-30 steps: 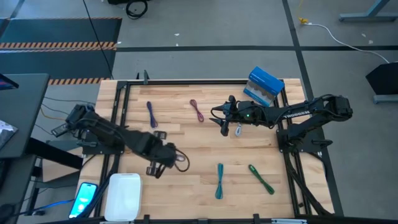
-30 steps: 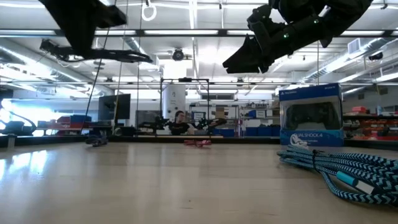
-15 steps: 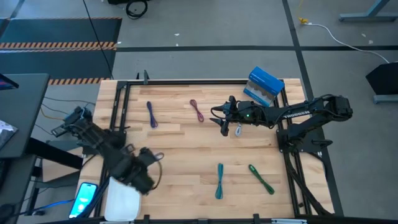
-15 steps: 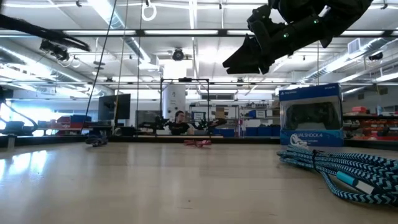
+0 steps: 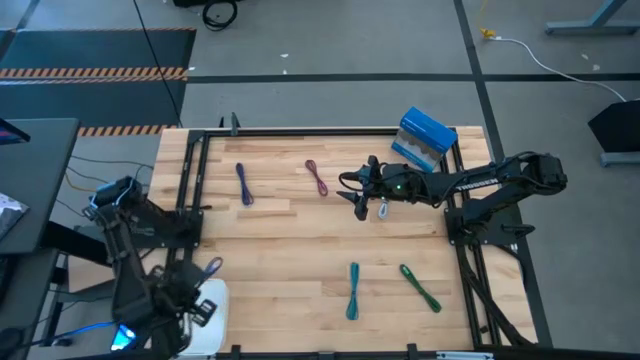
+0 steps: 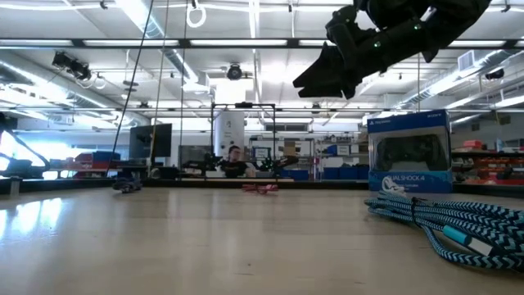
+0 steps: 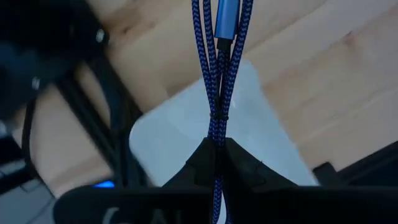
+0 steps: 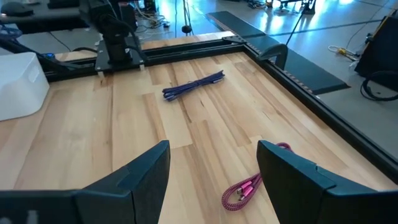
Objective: Pick and place USB-C Cables
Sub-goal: Put the bottom dark blue charger cable into the white bin, then put the dark blue charger cable into the white bin
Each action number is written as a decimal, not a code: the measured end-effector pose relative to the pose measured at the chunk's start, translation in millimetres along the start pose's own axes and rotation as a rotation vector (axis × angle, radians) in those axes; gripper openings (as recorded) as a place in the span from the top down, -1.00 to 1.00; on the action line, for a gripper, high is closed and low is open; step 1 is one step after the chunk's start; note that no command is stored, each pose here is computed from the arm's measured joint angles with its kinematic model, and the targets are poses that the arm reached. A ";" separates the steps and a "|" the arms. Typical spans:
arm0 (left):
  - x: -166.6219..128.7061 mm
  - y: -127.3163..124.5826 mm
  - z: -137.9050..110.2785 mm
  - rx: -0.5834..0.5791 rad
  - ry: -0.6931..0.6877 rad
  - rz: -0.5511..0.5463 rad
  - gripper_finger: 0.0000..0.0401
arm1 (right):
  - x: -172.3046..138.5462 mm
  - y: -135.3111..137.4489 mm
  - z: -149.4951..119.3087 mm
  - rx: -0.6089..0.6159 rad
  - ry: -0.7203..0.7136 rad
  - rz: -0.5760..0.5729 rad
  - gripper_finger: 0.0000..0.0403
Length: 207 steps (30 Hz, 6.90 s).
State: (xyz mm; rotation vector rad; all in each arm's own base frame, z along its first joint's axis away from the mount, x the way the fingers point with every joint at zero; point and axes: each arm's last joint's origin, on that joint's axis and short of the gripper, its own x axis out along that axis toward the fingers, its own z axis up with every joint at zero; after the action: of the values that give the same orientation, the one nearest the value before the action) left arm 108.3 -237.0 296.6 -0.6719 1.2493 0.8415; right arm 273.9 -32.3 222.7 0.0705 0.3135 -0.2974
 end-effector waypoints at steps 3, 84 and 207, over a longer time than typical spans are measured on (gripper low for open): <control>1.2 3.4 -10.4 -0.002 0.067 0.050 0.93 | -0.3 1.9 -0.1 -0.010 0.000 0.007 -0.23; 96.0 -36.9 360.7 0.945 -0.306 -0.130 0.33 | -61.4 29.0 3.7 0.035 0.155 0.168 -0.23; 238.4 115.7 288.6 -0.535 -0.119 0.080 0.10 | -82.1 71.8 15.2 -0.100 -0.039 0.335 -0.23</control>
State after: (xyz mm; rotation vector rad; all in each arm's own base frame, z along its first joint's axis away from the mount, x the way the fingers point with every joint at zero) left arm 188.1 104.9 122.7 -0.9839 0.9495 1.2836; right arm 225.3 57.2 264.5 0.0183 0.2727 0.0486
